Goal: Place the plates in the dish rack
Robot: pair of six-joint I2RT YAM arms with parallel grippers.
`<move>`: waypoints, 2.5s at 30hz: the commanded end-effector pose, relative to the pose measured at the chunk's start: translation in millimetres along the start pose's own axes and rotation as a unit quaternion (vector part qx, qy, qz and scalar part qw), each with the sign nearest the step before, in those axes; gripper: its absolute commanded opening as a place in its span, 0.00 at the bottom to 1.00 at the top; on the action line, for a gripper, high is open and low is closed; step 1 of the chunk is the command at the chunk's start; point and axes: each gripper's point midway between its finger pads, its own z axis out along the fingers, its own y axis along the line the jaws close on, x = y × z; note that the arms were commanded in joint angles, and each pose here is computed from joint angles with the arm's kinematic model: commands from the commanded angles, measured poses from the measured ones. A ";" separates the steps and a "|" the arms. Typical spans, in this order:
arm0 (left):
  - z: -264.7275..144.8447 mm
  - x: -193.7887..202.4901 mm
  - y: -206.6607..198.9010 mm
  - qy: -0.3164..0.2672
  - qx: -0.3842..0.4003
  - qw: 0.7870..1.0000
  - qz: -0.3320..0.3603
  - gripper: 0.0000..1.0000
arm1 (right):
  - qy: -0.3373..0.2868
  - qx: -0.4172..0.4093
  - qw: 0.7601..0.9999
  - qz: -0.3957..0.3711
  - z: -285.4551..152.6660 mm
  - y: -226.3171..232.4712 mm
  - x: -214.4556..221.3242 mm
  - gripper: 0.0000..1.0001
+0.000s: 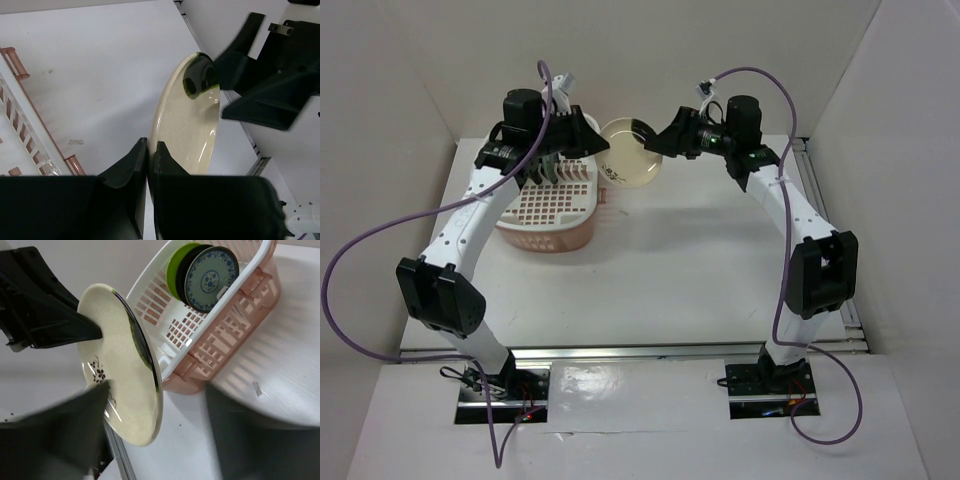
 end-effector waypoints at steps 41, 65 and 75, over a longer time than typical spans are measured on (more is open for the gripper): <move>2.1 -81.4 189.2 -0.116 -0.554 0.782 0.262 0.00 | -0.023 0.261 0.962 0.074 -31.2 -100.1 40.7 1.00; 50.8 -14.9 244.4 -0.053 -0.552 0.808 0.199 0.00 | -0.013 0.251 0.965 0.078 -22.4 -106.9 46.3 1.00; 56.9 -4.9 250.2 -0.044 -0.550 0.811 0.194 0.00 | -0.009 0.243 0.967 0.079 -17.6 -108.3 47.2 1.00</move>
